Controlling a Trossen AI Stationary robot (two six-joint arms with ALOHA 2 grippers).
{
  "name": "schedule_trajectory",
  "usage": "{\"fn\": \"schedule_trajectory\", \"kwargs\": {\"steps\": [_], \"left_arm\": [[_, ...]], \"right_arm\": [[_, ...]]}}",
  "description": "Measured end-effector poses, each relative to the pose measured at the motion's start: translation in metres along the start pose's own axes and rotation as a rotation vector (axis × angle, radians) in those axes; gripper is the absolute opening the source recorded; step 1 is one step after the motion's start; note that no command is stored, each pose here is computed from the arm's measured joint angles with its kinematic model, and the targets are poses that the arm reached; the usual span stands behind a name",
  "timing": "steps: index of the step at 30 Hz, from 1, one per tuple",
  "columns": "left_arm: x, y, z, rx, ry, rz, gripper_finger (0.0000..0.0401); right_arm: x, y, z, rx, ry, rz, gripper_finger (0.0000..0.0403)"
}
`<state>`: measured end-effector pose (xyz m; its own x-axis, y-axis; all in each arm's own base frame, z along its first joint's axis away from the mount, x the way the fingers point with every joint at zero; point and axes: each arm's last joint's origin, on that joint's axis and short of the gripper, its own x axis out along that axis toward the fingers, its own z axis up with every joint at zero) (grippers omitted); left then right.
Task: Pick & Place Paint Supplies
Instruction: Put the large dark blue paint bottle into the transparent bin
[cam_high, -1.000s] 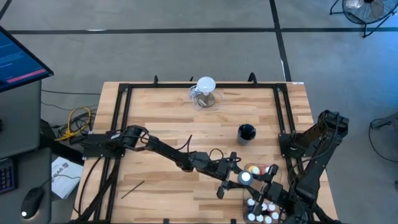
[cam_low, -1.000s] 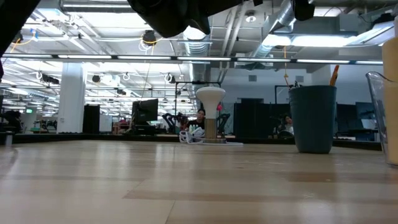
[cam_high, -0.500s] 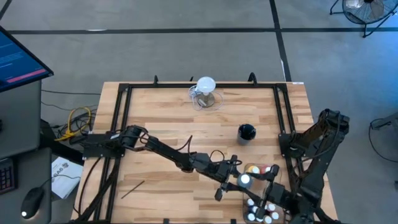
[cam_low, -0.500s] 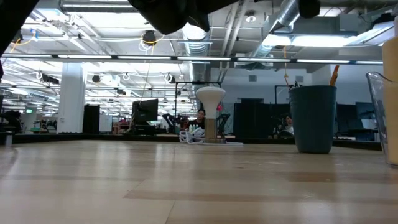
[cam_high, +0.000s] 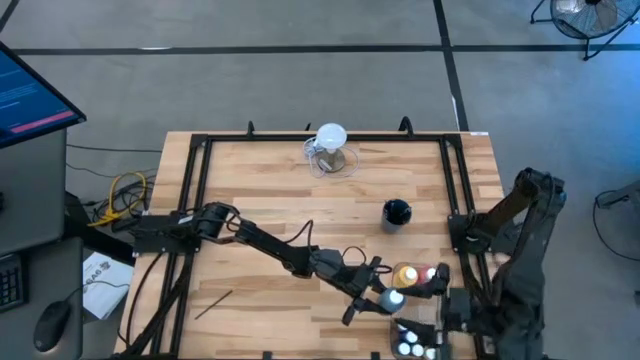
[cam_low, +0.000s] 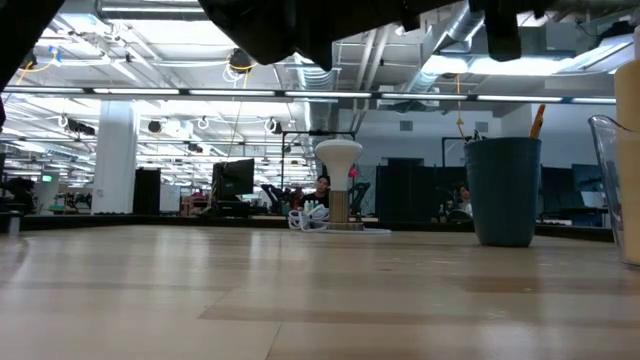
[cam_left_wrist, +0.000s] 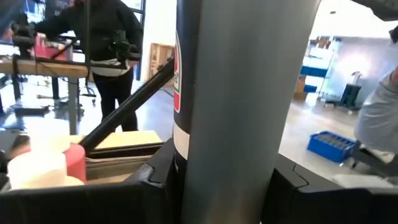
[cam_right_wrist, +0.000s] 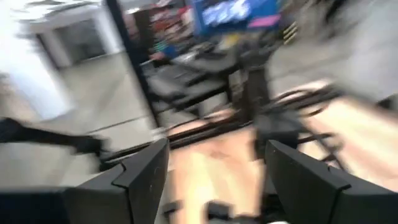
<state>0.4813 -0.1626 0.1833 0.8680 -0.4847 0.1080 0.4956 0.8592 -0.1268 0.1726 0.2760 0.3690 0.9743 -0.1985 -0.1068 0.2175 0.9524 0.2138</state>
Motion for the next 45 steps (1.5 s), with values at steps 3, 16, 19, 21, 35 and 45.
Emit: {"fn": "schedule_trajectory", "kwargs": {"steps": [3, 16, 19, 21, 35, 45], "left_arm": [[0.000, -0.001, 0.000, -0.028, 0.002, -0.027, 0.0122], [0.003, -0.017, -0.004, -0.024, 0.028, -0.050, 0.0121], [0.003, -0.016, -0.005, -0.029, 0.035, -0.043, 0.0121], [0.003, -0.016, -0.005, -0.031, 0.036, -0.042, 0.0121], [0.003, -0.017, -0.006, -0.056, 0.041, -0.037, 0.0120], [0.003, -0.015, -0.004, -0.053, 0.041, -0.024, 0.0120]], "right_arm": [[0.000, -0.011, 0.024, 0.118, 0.109, 0.120, 0.0259], [0.028, -0.079, 0.060, 0.453, 0.767, -0.011, 0.0259], [0.031, -0.078, 0.063, 0.477, 0.816, 0.046, 0.0259], [0.036, -0.076, 0.060, 0.488, 0.859, 0.054, 0.0259], [0.070, -0.058, 0.034, 0.457, 1.012, 0.107, 0.0260], [0.070, -0.055, 0.038, 0.435, 1.017, 0.144, 0.0261]]}}
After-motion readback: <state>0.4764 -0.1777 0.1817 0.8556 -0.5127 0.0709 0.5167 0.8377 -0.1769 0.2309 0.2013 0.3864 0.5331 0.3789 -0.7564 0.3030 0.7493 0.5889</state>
